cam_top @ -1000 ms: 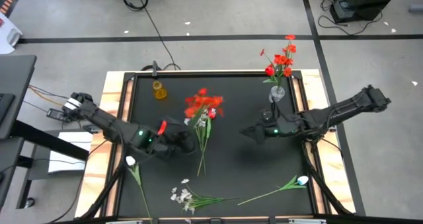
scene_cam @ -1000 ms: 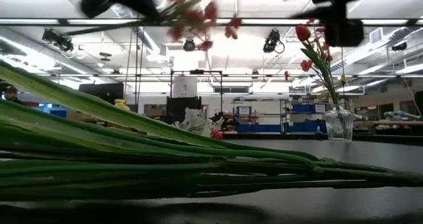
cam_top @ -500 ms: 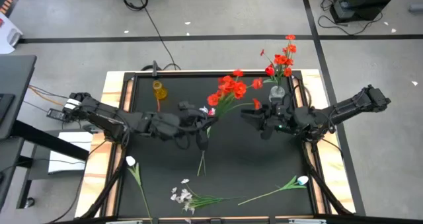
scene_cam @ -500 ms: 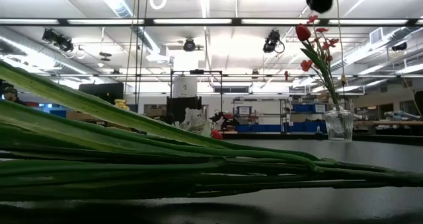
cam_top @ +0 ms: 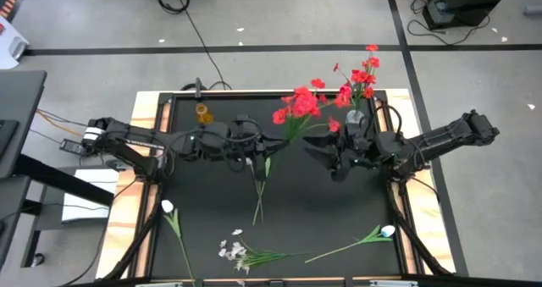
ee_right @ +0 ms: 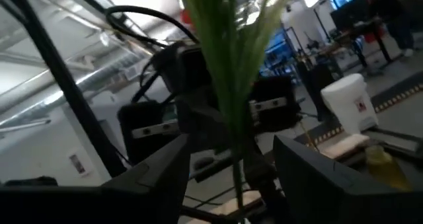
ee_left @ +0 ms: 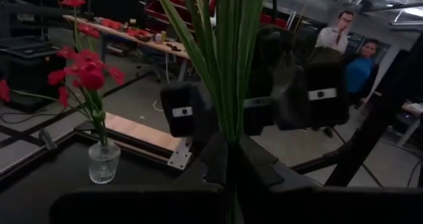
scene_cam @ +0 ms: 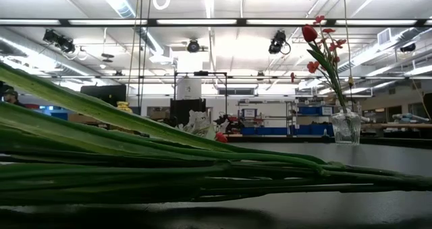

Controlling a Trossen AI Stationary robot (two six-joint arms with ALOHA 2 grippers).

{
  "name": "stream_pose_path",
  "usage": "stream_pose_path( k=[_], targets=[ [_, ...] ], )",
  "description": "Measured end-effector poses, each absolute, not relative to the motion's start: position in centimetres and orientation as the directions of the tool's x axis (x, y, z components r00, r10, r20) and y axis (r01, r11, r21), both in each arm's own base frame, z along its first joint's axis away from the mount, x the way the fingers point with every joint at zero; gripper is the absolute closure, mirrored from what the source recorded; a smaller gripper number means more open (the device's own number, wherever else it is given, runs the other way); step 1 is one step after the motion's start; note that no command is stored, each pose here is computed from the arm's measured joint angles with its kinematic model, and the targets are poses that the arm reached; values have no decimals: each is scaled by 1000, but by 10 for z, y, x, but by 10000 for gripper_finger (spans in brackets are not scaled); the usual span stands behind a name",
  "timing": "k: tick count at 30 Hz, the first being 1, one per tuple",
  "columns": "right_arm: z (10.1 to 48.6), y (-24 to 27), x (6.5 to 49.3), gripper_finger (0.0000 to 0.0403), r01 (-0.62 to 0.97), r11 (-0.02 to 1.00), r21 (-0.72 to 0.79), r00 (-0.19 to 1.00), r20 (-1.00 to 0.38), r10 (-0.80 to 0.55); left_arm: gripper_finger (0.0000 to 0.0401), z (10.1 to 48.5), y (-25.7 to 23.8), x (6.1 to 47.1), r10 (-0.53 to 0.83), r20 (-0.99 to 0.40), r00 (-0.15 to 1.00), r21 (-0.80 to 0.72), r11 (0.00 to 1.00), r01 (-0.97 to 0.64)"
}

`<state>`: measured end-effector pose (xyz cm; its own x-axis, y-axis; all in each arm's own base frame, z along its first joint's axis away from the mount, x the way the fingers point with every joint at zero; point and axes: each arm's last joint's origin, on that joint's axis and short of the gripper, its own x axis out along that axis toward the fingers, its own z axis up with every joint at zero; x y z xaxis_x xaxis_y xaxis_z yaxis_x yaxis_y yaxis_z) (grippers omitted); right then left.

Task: Sort flowers into vase by color
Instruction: Put the red flower into the transparent vase

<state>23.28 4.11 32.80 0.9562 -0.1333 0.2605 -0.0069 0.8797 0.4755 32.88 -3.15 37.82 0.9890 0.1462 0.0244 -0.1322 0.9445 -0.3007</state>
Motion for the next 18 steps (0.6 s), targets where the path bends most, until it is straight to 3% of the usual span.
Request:
stream_pose_path(
  k=[18],
  targets=[
    [351,16,277,187,-108,918,383,964,265,3,381,378,-32,329,124,24,992,-276,954,-113]
  ],
)
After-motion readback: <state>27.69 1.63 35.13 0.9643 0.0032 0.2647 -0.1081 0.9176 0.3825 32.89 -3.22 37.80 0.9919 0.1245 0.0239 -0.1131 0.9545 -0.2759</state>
